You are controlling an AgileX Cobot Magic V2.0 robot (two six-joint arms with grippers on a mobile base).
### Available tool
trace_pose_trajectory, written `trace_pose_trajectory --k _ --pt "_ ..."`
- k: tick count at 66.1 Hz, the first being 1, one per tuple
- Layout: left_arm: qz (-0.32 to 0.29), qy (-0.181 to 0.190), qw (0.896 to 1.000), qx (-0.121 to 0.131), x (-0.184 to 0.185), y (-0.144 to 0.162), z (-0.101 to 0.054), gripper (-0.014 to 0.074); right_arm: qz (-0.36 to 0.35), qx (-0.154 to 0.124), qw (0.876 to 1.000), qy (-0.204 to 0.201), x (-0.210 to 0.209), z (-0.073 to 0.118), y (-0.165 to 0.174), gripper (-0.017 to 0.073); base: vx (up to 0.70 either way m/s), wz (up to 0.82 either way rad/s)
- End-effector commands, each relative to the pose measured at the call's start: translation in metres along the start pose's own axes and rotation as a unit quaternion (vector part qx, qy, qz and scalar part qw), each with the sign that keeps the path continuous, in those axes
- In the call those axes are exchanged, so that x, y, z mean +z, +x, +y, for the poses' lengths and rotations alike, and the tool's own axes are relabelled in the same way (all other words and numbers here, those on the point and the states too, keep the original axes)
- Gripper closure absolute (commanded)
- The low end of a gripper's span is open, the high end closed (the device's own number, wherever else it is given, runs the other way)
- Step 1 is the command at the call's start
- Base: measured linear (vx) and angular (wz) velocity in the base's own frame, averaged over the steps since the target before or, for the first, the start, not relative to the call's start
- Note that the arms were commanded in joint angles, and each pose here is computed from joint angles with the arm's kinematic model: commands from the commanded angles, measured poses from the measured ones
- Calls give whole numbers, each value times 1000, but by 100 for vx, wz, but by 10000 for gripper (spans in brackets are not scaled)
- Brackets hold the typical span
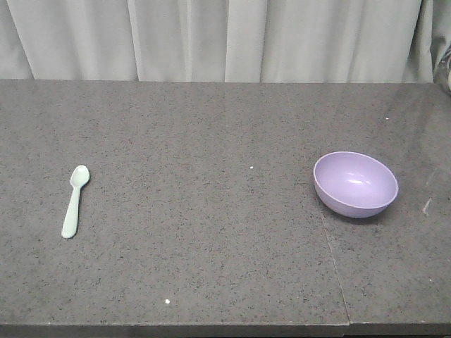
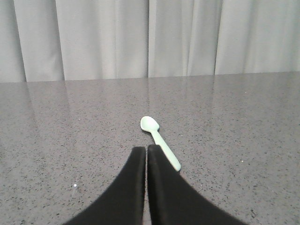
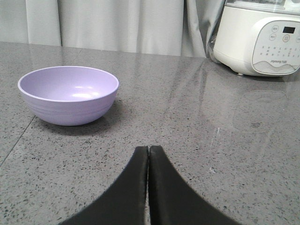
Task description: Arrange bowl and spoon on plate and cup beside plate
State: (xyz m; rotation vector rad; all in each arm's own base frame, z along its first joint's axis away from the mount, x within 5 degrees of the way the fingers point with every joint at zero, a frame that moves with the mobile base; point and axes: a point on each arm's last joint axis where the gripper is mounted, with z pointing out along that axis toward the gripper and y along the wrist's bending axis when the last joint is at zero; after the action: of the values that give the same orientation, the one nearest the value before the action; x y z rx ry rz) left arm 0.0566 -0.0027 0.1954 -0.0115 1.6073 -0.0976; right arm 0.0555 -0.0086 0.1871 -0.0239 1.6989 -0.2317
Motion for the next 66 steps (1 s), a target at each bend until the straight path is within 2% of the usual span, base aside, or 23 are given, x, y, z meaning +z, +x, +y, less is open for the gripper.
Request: trace_pose_trajectory --k 1,66 --pt "-28 6 1000 -4 0 3 -1 599 -36 -5 999 4 0 0 -2 565 1 0" --pt "-28 6 1000 -4 0 3 -1 599 -35 -5 999 3 0 0 -2 565 1 0"
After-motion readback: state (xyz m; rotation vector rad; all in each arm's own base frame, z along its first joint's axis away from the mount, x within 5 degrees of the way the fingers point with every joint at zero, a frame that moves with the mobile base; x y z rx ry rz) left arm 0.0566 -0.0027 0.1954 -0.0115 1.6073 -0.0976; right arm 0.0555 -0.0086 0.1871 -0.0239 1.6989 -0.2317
